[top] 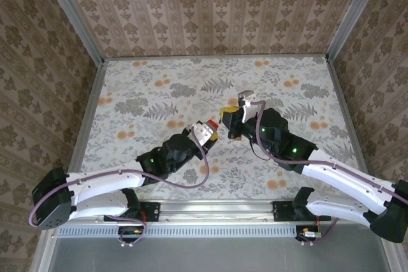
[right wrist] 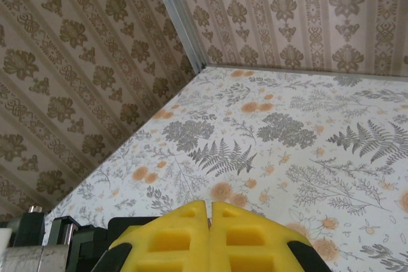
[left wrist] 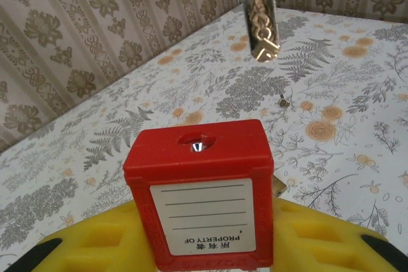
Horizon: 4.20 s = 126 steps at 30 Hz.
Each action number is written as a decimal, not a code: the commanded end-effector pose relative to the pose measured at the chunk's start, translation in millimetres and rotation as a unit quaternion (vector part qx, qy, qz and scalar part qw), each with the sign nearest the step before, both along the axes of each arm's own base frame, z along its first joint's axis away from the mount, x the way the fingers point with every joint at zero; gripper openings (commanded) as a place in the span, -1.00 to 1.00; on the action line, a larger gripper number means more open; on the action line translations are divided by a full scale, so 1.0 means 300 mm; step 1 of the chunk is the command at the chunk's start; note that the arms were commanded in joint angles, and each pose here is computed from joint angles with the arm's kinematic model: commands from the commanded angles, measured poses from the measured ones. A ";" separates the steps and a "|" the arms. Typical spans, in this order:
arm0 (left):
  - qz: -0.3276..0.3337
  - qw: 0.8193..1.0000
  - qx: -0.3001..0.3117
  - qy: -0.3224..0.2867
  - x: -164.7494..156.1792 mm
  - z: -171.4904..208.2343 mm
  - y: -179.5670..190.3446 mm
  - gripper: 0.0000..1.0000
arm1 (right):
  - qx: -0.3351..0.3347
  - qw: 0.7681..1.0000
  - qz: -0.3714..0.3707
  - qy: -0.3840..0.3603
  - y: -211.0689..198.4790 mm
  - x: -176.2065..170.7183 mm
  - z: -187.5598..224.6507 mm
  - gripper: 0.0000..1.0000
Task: Unlock with the key
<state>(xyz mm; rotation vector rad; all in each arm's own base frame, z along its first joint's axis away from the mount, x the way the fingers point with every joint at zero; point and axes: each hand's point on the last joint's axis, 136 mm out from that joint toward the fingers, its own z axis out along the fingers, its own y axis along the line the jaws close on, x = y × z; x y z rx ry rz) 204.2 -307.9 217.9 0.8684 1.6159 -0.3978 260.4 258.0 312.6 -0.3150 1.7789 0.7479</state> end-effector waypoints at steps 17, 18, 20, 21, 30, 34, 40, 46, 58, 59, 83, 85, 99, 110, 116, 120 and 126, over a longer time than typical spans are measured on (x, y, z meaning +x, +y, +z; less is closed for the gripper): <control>0.003 0.997 -0.010 -0.073 -0.009 0.116 -0.035 -0.18 | 0.068 0.995 -0.077 0.012 -0.070 0.014 0.074 -1.00; 0.003 0.997 -0.010 -0.071 -0.008 0.114 -0.038 -0.18 | 0.069 0.995 -0.072 0.014 -0.061 0.013 0.070 -1.00; 0.001 0.998 -0.008 -0.068 -0.008 0.113 -0.042 -0.19 | 0.068 0.995 -0.064 0.019 -0.045 0.014 0.063 -1.00; 0.002 0.998 -0.008 -0.066 -0.008 0.112 -0.043 -0.20 | 0.068 0.996 -0.060 0.022 -0.037 0.013 0.057 -1.00; -0.011 0.998 -0.006 -0.054 -0.014 0.103 -0.064 -0.23 | 0.067 0.997 -0.039 0.031 0.002 0.001 0.023 -1.00; -0.008 0.999 -0.006 -0.051 -0.009 0.098 -0.065 -0.23 | 0.063 0.997 -0.041 0.032 0.000 0.001 0.020 -1.00; -0.007 0.999 -0.015 -0.049 -0.005 0.109 -0.070 -0.24 | 0.050 0.997 -0.055 0.036 -0.008 0.011 -0.013 -1.00; -0.007 0.999 -0.018 -0.048 -0.005 0.116 -0.071 -0.25 | 0.053 0.996 -0.057 0.039 -0.010 0.012 -0.024 -1.00; -0.007 0.999 -0.017 -0.048 -0.006 0.122 -0.069 -0.26 | 0.047 0.996 -0.060 0.041 -0.017 0.011 -0.046 -1.00; -0.007 0.999 -0.018 -0.048 -0.006 0.124 -0.069 -0.26 | 0.046 0.996 -0.060 0.042 -0.016 0.011 -0.049 -1.00; -0.010 0.998 -0.045 -0.042 -0.013 0.158 -0.059 -0.32 | 0.020 0.998 -0.040 0.053 0.021 0.013 -0.141 -1.00; -0.013 0.998 -0.051 -0.040 -0.014 0.169 -0.058 -0.33 | 0.018 0.998 -0.036 0.057 0.024 0.009 -0.151 -1.00; -0.030 0.998 -0.046 -0.003 -0.009 0.189 -0.065 -0.44 | -0.020 0.996 -0.028 0.087 0.043 0.006 -0.235 -1.00; -0.014 0.997 -0.077 -0.001 0.022 0.244 -0.038 -0.48 | -0.030 0.994 -0.027 0.103 0.067 -0.001 -0.295 -1.00; -0.006 0.995 -0.096 0.003 0.048 0.268 -0.028 -0.50 | -0.037 0.991 -0.031 0.121 0.073 -0.008 -0.353 -1.00; -0.001 0.992 -0.126 0.005 0.074 0.297 -0.003 -0.51 | -0.034 0.990 -0.030 0.136 0.082 -0.010 -0.379 -1.00; 0.007 0.993 -0.118 -0.008 0.102 0.313 0.002 -0.53 | -0.028 0.988 -0.019 0.154 0.100 -0.020 -0.388 -1.00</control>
